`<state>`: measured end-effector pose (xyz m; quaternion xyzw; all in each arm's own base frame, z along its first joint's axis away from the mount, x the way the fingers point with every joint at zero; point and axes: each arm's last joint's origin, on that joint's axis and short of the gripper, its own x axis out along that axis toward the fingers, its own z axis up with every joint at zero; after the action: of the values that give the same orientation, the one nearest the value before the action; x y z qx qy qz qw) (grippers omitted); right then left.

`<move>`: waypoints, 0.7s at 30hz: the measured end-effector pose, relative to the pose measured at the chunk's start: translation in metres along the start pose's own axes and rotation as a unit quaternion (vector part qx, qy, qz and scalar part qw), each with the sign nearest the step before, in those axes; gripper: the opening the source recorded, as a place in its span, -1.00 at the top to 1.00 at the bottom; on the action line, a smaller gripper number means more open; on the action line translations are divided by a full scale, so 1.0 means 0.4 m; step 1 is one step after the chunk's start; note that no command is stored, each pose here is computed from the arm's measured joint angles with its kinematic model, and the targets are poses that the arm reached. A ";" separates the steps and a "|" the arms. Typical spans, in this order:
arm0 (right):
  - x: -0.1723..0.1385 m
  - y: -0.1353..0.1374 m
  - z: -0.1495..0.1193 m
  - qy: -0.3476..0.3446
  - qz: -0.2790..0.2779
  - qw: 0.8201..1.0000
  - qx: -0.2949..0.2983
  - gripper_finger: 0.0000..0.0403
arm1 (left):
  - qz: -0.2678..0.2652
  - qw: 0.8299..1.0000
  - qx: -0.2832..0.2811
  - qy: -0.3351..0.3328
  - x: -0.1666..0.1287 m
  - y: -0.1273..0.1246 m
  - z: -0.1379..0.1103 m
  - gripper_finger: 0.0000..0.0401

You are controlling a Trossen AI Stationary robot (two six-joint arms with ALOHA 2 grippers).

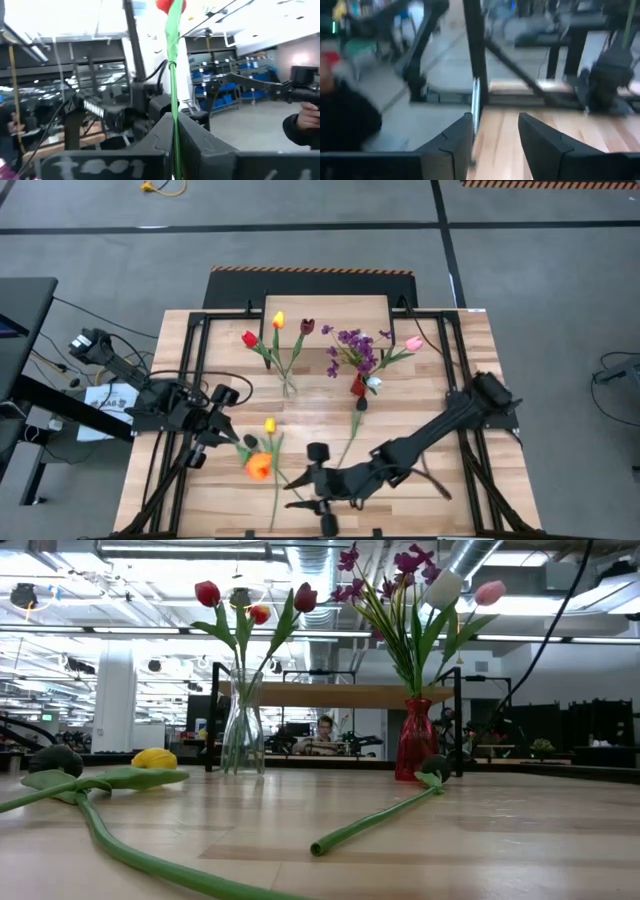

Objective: Pick and place flowers into a vace then onto a shelf
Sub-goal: Put the orange flower into the transparent flower vase

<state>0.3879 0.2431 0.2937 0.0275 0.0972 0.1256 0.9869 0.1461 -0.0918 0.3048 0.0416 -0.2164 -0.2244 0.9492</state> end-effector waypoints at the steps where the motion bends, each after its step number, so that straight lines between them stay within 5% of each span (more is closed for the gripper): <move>1: 0.013 0.002 -0.008 -0.016 -0.004 1.000 0.001 0.28 | -0.007 1.000 0.003 0.001 0.000 -0.003 -0.001 1.00; 8: 0.037 -0.020 -0.004 -0.068 -0.053 0.995 -0.050 0.41 | -0.050 0.998 0.002 0.023 -0.002 -0.029 -0.046 1.00; 21: 0.059 -0.104 0.006 -0.067 -0.117 0.980 -0.145 0.47 | -0.010 0.999 0.040 0.031 0.012 -0.031 -0.091 1.00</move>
<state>0.4210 0.2087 0.2883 -0.1188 0.0146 0.0203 0.9926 0.1605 -0.1057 0.2715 0.0887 -0.1957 -0.2238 0.9507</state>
